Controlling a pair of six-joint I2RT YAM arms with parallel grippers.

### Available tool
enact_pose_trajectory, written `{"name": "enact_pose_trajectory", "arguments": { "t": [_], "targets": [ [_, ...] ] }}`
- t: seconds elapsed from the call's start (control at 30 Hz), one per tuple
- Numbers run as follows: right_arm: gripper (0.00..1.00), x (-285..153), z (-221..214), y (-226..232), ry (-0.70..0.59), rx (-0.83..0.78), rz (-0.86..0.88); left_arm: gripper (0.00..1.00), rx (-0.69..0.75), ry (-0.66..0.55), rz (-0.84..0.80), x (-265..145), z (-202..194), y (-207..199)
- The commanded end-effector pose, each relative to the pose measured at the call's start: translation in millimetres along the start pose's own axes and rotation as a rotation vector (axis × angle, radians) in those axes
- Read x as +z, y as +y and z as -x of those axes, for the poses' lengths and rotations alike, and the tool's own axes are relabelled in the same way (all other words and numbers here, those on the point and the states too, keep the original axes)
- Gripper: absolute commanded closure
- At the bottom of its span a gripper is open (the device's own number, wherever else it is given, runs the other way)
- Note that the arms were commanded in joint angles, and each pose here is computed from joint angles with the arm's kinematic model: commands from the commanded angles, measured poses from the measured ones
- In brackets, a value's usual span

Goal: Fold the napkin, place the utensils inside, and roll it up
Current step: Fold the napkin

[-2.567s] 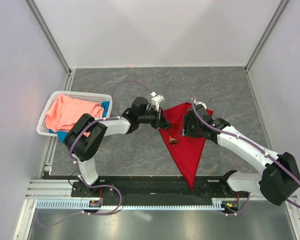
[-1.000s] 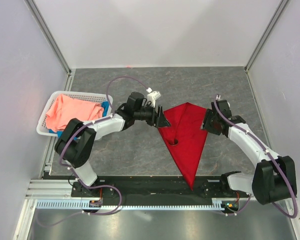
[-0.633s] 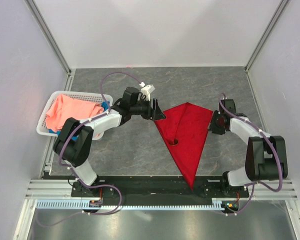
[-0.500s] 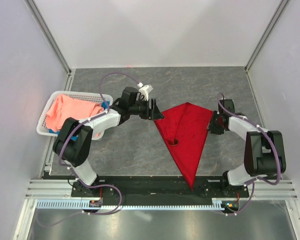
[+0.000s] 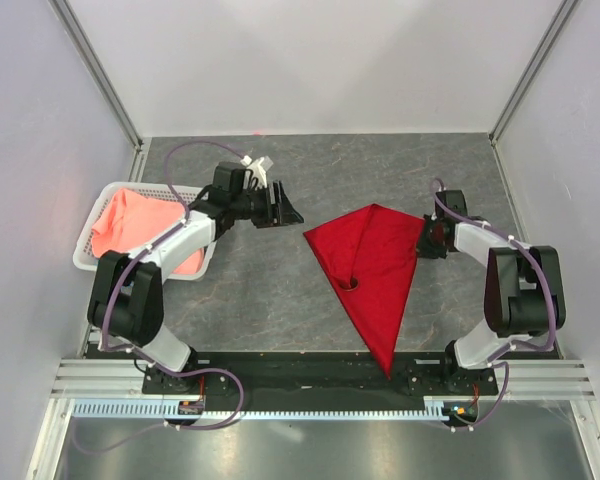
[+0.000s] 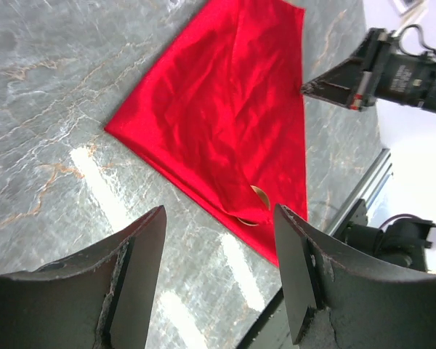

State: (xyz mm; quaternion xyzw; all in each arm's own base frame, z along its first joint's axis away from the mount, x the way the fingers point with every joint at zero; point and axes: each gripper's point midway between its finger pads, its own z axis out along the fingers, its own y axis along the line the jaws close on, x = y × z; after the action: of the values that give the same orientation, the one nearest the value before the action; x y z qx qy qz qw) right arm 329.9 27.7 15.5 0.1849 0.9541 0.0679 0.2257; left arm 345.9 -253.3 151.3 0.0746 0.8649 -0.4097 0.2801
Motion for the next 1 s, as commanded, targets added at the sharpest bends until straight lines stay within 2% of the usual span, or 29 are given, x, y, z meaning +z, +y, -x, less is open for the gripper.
{"name": "enact_pose_trajectory", "arguments": {
  "t": [0.0, 0.2, 0.47, 0.67, 0.97],
  "targets": [
    [0.93, 22, 0, -6, 0.029, -0.04, -0.024, 0.32, 0.058, -0.053, -0.044, -34, 26, -32],
    [0.95, 39, 26, 9, 0.024, -0.061, 0.013, 0.32, 0.086, -0.108, -0.041, -64, 45, -34],
    [0.96, 71, 51, 37, 0.042, -0.162, 0.084, 0.32, 0.093, -0.144, -0.02, -80, 58, -26],
    [0.97, 89, 80, 79, 0.034, -0.276, 0.15, 0.32, 0.096, -0.149, -0.007, -81, 61, -20],
    [0.98, 119, 88, 144, 0.06, -0.417, 0.206, 0.32, 0.088, -0.151, 0.013, -81, 64, -11]
  ]
}}
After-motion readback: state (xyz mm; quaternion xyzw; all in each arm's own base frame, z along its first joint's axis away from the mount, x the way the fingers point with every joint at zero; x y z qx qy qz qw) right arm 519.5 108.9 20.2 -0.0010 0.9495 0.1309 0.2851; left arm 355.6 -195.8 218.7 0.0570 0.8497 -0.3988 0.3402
